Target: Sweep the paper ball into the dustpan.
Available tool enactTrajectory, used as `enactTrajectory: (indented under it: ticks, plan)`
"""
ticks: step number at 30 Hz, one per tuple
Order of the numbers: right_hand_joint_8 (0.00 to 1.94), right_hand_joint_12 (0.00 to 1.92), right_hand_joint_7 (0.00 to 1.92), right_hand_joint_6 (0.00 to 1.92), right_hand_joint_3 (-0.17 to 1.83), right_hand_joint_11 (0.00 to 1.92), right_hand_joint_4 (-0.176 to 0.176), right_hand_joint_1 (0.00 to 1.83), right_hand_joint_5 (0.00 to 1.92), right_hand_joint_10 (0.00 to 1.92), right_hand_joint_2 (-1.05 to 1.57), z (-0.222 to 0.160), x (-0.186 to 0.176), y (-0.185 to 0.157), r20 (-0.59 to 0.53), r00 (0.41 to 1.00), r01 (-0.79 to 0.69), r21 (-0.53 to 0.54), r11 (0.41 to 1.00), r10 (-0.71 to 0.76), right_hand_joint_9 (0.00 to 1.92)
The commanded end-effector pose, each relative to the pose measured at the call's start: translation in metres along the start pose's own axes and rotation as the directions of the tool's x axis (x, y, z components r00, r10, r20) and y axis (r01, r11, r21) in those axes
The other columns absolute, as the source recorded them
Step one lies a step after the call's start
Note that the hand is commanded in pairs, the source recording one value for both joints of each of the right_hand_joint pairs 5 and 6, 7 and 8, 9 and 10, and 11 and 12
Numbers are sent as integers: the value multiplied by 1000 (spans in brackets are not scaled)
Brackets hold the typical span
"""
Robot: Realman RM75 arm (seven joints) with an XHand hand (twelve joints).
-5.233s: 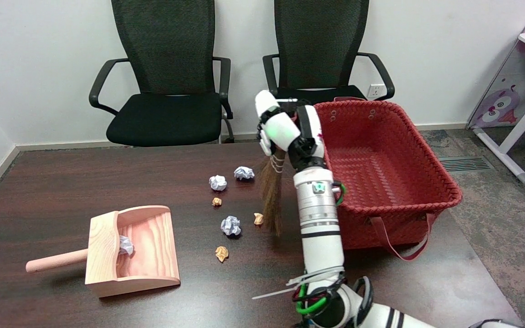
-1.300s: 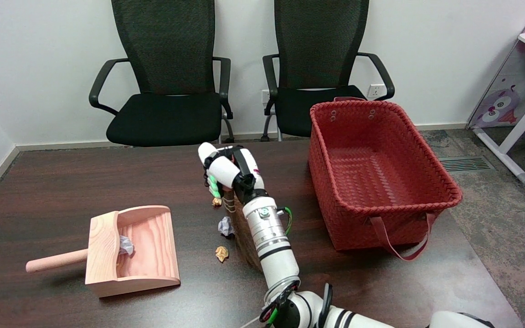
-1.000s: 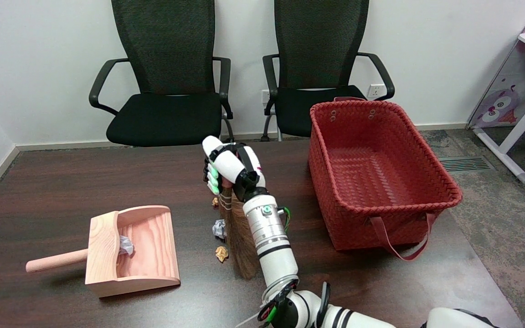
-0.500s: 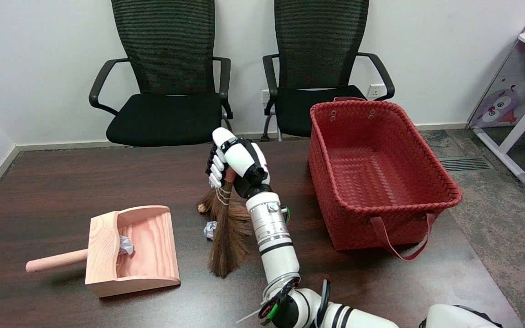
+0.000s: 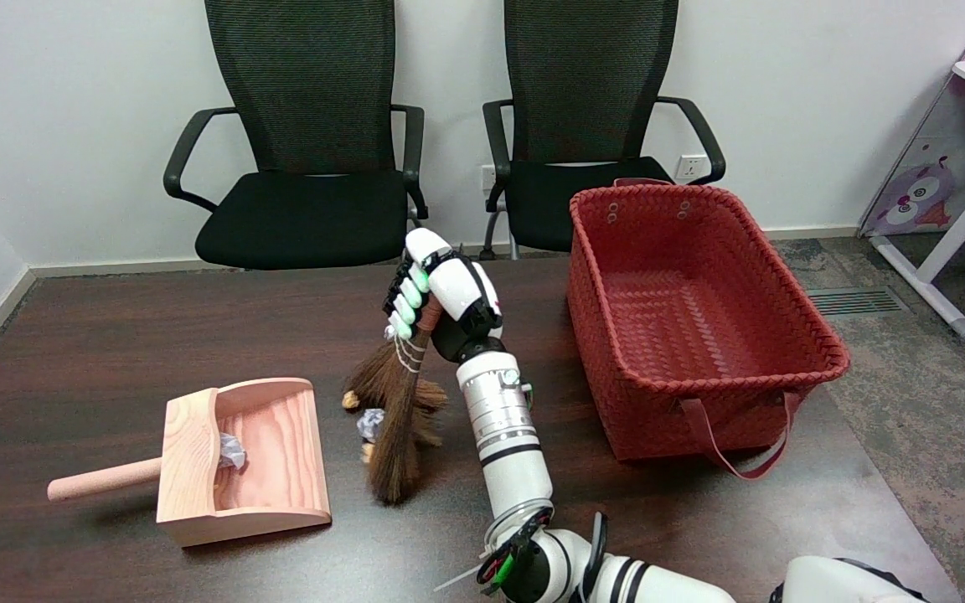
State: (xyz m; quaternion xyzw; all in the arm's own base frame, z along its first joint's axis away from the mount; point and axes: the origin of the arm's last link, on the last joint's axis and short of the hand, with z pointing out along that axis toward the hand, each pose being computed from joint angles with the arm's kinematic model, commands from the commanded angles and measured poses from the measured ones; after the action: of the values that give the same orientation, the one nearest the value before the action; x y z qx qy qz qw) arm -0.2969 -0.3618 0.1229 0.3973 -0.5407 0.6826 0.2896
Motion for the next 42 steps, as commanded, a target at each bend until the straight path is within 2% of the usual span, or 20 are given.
enactTrajectory:
  ticks: [1, 14, 26, 29, 34, 40, 42]
  plan:
    - [1920, 1920, 1920, 1920, 1833, 1920, 36, 711, 1920, 1920, 1521, 4, 5, -4, -9, 988, -156, 15, 988, 156, 1920]
    - [1920, 1920, 1920, 1920, 1807, 1920, 30, 712, 1920, 1920, 1501, 6, 3, -18, 34, 972, -233, 54, 971, 232, 1920]
    - [1920, 1920, 1920, 1920, 1761, 1920, 35, 690, 1920, 1920, 1560, 11, 1, -44, 107, 970, -231, 105, 967, 220, 1920]
    - [1920, 1920, 1920, 1920, 1748, 1920, 39, 690, 1920, 1920, 1571, 15, 4, -54, 143, 977, -175, 121, 977, 158, 1920]
    - [1920, 1920, 1920, 1920, 1652, 1920, 56, 729, 1920, 1920, 1571, 20, 5, -74, 162, 985, 36, 167, 985, -64, 1920]
    - [1920, 1920, 1920, 1920, 1585, 1920, 69, 765, 1920, 1920, 1571, 20, 13, -106, 99, 955, 252, 225, 941, -279, 1920]
    - [1920, 1920, 1920, 1920, 1576, 1920, 71, 774, 1920, 1920, 1571, 20, 14, -112, 93, 920, 351, 236, 906, -381, 1920]
